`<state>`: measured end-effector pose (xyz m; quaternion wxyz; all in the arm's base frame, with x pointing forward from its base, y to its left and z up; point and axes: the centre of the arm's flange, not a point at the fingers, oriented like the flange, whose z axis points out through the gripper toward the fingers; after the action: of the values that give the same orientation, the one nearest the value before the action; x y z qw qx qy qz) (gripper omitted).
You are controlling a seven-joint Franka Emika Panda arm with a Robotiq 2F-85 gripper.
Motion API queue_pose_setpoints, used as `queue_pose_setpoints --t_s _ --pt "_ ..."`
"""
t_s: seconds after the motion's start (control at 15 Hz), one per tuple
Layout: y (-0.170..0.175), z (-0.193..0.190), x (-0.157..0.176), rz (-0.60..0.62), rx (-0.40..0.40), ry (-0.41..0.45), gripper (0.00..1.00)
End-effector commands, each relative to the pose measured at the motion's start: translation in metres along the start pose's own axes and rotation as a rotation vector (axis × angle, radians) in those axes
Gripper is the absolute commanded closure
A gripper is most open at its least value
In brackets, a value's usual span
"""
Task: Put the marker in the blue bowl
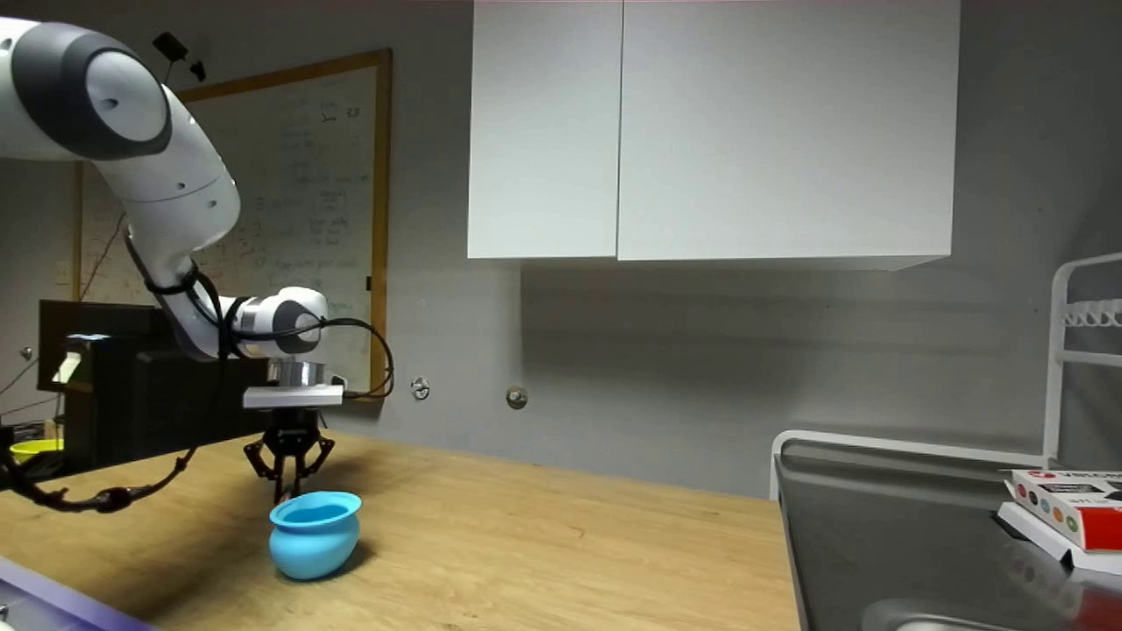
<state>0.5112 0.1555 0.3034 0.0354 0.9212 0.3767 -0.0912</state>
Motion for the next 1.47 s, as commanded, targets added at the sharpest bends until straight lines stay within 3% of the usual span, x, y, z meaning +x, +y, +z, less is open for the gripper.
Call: queue_pose_setpoints --t_s 0.0,0.53,0.87,1.4 --pt "0.002 -0.003 -0.002 0.023 -0.014 -0.009 0.92" --pt "-0.007 -0.039 -0.057 0.216 -0.056 0.085 0.92" --pt "-0.031 -0.06 -0.082 0.456 -0.035 0.239 0.93" --pt "-0.062 -0.055 -0.128 0.844 -0.04 0.425 0.93"
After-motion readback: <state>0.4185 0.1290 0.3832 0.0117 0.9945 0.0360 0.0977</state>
